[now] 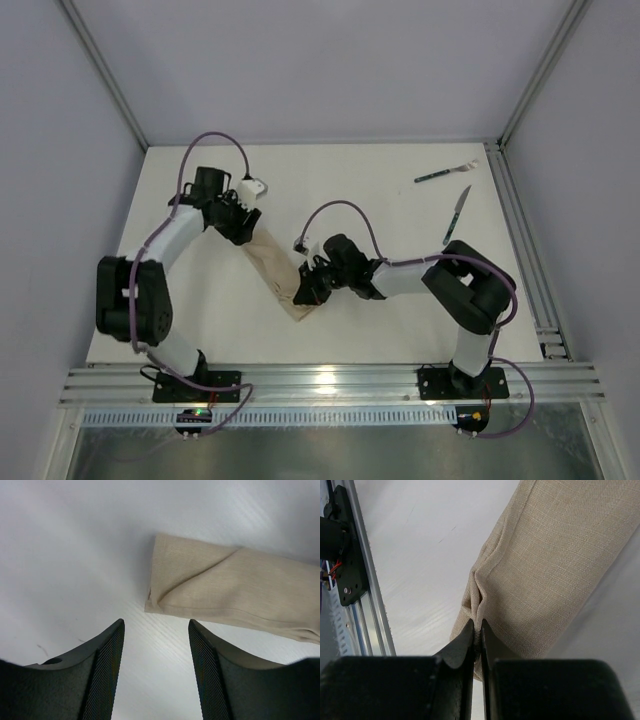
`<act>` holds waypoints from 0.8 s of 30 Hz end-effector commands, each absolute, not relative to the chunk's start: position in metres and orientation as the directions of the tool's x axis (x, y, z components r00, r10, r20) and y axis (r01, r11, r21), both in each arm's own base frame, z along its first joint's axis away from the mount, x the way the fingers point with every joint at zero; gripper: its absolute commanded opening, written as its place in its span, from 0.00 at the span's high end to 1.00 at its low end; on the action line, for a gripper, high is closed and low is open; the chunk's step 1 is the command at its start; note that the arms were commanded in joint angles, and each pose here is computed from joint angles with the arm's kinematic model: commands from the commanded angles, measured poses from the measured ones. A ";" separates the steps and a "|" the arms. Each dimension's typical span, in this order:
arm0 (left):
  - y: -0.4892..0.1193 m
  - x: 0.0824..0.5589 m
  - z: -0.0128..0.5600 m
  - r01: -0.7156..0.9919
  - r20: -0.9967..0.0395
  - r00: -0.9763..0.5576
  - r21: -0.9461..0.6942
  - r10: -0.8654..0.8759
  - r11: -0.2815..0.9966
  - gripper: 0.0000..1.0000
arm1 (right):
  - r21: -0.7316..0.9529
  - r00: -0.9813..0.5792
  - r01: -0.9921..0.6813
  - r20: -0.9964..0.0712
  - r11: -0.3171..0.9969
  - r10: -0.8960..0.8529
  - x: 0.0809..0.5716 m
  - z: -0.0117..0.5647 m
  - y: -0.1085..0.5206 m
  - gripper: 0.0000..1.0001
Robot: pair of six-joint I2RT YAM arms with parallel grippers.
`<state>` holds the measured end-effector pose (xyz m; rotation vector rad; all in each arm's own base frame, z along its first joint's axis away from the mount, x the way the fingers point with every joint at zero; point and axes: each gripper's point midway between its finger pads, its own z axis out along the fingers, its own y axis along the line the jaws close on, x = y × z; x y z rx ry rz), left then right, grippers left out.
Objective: Fold the napkin into a case and place the utensils inside
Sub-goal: Move the smaller rectangle folded napkin to the center of the board, then grasp the top corner of the smaller rectangle folded napkin from the folded napkin.
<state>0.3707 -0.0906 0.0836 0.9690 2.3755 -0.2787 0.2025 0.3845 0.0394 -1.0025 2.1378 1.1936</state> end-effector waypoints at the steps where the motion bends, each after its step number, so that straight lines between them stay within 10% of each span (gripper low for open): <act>1: -0.105 0.364 0.132 0.711 -0.710 -0.468 0.051 0.526 0.701 0.46 | 0.529 -0.637 -0.767 -0.699 0.363 -0.325 0.212 0.046 0.397 0.96; 6: -0.140 0.290 0.146 0.868 -0.773 -0.318 -0.005 0.549 0.496 0.66 | 0.561 -0.680 -0.724 -0.678 0.400 -0.280 0.223 0.047 0.391 0.96; 11: -0.174 0.212 0.094 0.981 -0.656 -0.159 -0.018 0.738 0.195 0.63 | 0.597 -0.715 -0.685 -0.662 0.417 -0.227 0.232 0.051 0.388 0.96; 24: -0.206 0.209 0.056 0.978 -0.609 -0.201 -0.078 0.767 0.195 0.51 | 0.624 -0.737 -0.651 -0.656 0.432 -0.162 0.240 0.057 0.387 0.96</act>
